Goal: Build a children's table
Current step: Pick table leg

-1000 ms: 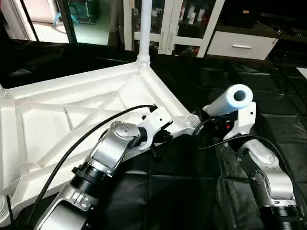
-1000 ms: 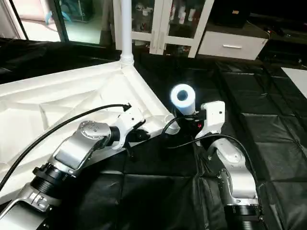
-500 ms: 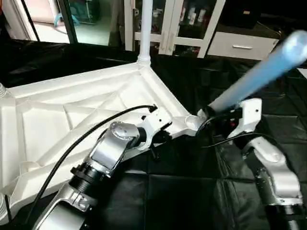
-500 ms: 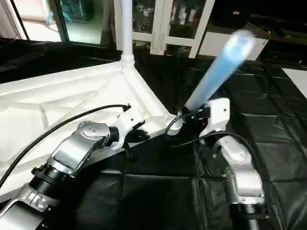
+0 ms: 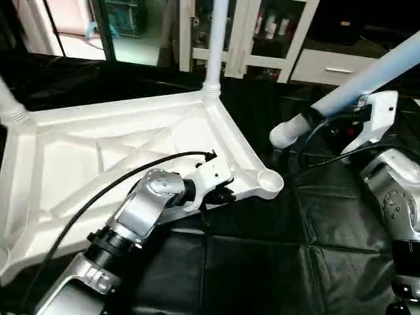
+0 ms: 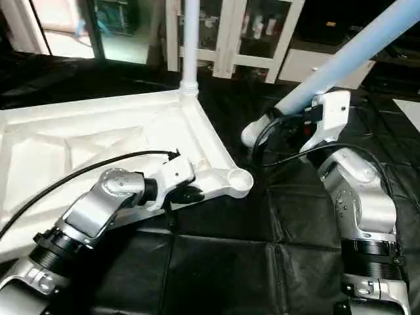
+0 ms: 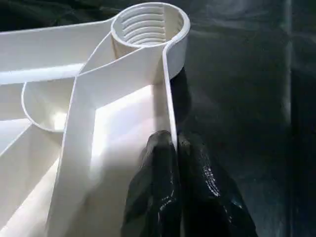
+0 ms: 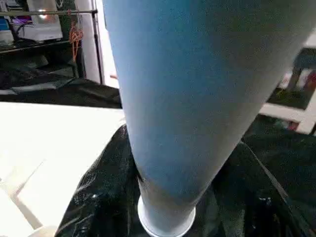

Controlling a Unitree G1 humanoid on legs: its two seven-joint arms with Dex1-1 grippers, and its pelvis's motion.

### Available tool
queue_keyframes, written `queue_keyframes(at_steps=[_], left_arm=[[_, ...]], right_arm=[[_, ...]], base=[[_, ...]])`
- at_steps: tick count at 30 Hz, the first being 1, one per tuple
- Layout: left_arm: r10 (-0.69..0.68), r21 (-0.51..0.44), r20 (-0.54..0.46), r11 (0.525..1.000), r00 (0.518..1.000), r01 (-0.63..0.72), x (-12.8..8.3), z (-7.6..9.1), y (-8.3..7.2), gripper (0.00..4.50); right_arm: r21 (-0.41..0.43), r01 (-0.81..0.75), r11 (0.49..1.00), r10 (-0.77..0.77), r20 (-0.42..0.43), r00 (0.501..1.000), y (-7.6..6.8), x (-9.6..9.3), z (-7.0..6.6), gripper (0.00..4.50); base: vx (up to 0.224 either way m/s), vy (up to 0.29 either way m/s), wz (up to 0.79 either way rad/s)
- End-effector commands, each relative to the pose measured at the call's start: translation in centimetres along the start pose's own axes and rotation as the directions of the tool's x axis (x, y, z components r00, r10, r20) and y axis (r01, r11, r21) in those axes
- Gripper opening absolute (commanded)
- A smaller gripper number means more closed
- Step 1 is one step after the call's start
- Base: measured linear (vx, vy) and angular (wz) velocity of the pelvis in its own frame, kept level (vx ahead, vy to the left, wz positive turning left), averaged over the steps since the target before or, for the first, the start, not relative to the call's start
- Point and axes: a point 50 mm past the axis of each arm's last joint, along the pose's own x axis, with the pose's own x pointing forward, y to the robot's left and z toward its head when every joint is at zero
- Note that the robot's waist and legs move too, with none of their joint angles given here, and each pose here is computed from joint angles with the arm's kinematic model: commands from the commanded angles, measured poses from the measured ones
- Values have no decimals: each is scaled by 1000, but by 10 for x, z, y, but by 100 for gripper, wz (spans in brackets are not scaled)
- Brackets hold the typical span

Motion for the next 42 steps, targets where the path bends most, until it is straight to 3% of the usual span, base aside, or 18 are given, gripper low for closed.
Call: queue_keyframes(at_steps=[1, 2, 6, 7, 13, 15, 17, 20, 21, 22, 25, 27, 28, 29, 33, 36, 39, 42], left_arm=[[-33, 74, 151, 997, 988, 22, -2, 27, 2, 0], [-29, 66, 161, 998, 987, 19, -5, 27, 4, 57], [-34, 62, 191, 998, 981, 22, -16, 31, 8, 63], [-40, 69, 195, 997, 980, 27, -19, 32, 9, 95], [-70, 90, 243, 995, 967, 49, -36, 42, 14, 140], [-40, 81, 359, 997, 933, 11, -49, 63, 24, 144], [-24, 70, 400, 998, 916, -5, -52, 69, 28, 166], [60, -11, 558, 998, 828, -65, -69, 95, 44, 184], [61, -12, 560, 998, 826, -66, -69, 95, 44, 187], [47, -10, 618, 999, 785, -52, -76, 108, 45, 197], [-10, 21, 705, 1000, 709, -7, -84, 132, 40, 221], [-78, 48, 772, 997, 631, 65, -89, 152, 31, 244], [-78, 48, 772, 997, 631, 65, -89, 152, 31, 256], [-115, 62, 788, 992, 605, 109, -86, 163, 24, 256], [-132, 63, 790, 989, 598, 135, -83, 166, 21, 287], [-77, 6, 777, 993, 624, 115, -71, 169, 22, 302], [-15, -50, 775, 995, 632, 84, -68, 171, 28, 341], [19, -79, 774, 995, 633, 67, -68, 170, 31, 343]], right_arm=[[4, 14, 1000, -14, 37, 999, -6, -1, 13, 174], [8, 12, 1000, -12, 39, 999, -6, -1, 13, 173], [29, 1, 1000, -2, 49, 999, -2, -1, 14, 173], [31, -3, 1000, 2, 49, 999, -2, -1, 15, 173], [74, -44, 996, 38, 79, 996, -6, 0, 30, 173], [121, -197, 973, 194, 31, 980, 0, -1, 40, 173], [114, -246, 962, 247, 7, 969, 4, -3, 41, 173], [0, -335, 942, 333, -93, 938, 10, -5, 42, 173], [-1, -336, 942, 334, -94, 938, 10, -5, 42, 173], [-52, -346, 937, 337, -134, 932, 12, -4, 44, 173], [-85, -342, 936, 320, -199, 926, 15, 2, 47, 173], [-190, -362, 912, 292, -317, 902, 19, 8, 47, 173], [-190, -362, 912, 292, -317, 902, 19, 8, 47, 173], [-282, -415, 865, 280, -414, 866, 26, 11, 44, 173], [-311, -454, 835, 288, -457, 842, 32, 12, 43, 173], [-392, -545, 741, 294, -540, 788, 46, 15, 41, 173], [-416, -553, 722, 293, -541, 789, 51, 19, 44, 173], [-424, -548, 721, 289, -535, 794, 51, 20, 46, 173]], base=[[0, 0, 0], [0, 0, 0], [0, 0, 0], [0, 0, 0], [0, 0, 0], [0, 0, 0], [0, 0, 0], [0, 0, 0], [0, 0, 0], [0, 0, 0], [0, 0, 0], [0, 0, 0], [0, 0, 0], [0, 0, 0], [0, 0, 0], [0, 0, 0], [0, 0, 0], [0, 0, 0]])
